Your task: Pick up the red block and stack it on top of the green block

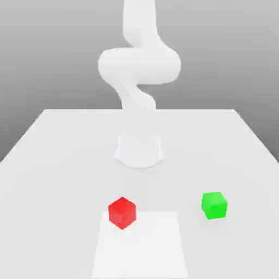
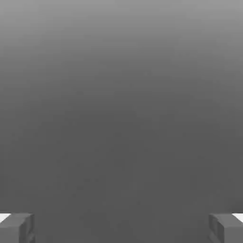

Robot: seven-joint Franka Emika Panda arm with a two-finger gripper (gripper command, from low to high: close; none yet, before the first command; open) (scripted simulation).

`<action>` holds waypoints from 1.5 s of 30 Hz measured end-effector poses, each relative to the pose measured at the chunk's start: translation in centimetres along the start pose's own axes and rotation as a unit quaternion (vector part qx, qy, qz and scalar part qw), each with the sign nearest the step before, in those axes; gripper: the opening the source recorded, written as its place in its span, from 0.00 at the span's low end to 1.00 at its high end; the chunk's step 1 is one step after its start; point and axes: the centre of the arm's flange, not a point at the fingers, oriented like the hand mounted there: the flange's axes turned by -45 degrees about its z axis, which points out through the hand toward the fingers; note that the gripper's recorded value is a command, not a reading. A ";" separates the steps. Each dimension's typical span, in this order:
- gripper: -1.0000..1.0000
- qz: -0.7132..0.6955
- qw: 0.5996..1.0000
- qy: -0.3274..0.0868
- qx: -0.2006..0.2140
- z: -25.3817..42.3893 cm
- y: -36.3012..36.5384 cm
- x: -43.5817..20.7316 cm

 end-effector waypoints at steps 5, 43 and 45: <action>0.50 0.081 0.992 -0.090 -0.024 12.0 1.6 -5.1; 0.00 0.165 0.921 -0.342 -0.084 30.7 -2.0 -31.7; 0.00 0.085 0.932 -0.348 -0.054 29.7 -6.5 -32.0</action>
